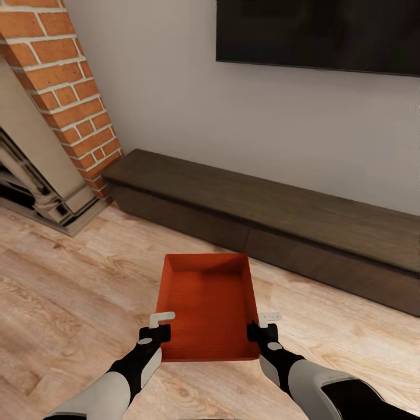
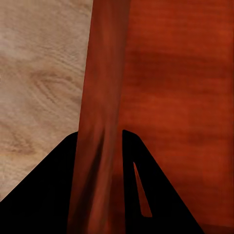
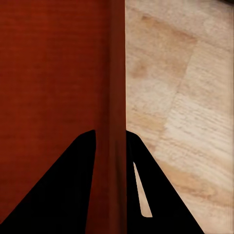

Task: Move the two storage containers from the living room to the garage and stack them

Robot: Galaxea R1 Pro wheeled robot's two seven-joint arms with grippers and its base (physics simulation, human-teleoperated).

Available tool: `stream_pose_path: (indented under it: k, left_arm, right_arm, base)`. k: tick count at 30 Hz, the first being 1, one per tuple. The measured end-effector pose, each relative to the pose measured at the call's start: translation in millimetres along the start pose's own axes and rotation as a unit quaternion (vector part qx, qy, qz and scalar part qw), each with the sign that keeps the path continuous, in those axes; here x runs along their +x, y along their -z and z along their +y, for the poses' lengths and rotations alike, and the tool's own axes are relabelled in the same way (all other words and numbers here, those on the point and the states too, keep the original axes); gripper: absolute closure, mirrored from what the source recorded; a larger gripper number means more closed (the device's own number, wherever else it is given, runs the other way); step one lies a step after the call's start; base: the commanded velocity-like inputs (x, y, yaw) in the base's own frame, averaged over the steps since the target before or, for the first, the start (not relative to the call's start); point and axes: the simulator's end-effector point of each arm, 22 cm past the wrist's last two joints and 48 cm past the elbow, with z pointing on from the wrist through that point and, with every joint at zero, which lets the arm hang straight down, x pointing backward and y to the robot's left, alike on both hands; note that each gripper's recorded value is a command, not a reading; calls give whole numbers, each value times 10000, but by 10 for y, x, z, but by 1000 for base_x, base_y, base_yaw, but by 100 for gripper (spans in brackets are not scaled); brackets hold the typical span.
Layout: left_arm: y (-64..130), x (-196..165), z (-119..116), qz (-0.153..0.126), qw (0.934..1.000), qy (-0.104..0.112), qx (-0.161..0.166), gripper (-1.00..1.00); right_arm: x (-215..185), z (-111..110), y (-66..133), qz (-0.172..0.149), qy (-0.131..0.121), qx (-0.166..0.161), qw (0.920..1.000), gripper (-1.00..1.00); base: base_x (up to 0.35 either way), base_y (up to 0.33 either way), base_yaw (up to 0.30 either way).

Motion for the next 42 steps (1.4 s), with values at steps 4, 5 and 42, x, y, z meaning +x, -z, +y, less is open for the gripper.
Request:
stream_pose_path:
  k: [4, 5, 42]
  left_arm:
    - [65, -47, 3, 4, 10000, -2, 0, 100]
    - [81, -60, 5, 5, 10000, -7, 0, 100]
    - [667, -434, 41, 34, 10000, -20, -1, 100]
  right_arm:
    - [-52, -4, 60, 4, -2, 0, 10000, 100]
    - [-64, -4, 75, 6, -5, 2, 10000, 100]
    - [-496, -39, 621, 38, 0, 10, 10000, 100]
  base:
    - [0, 0, 0]
    - [0, 0, 0]
    - [0, 0, 0]
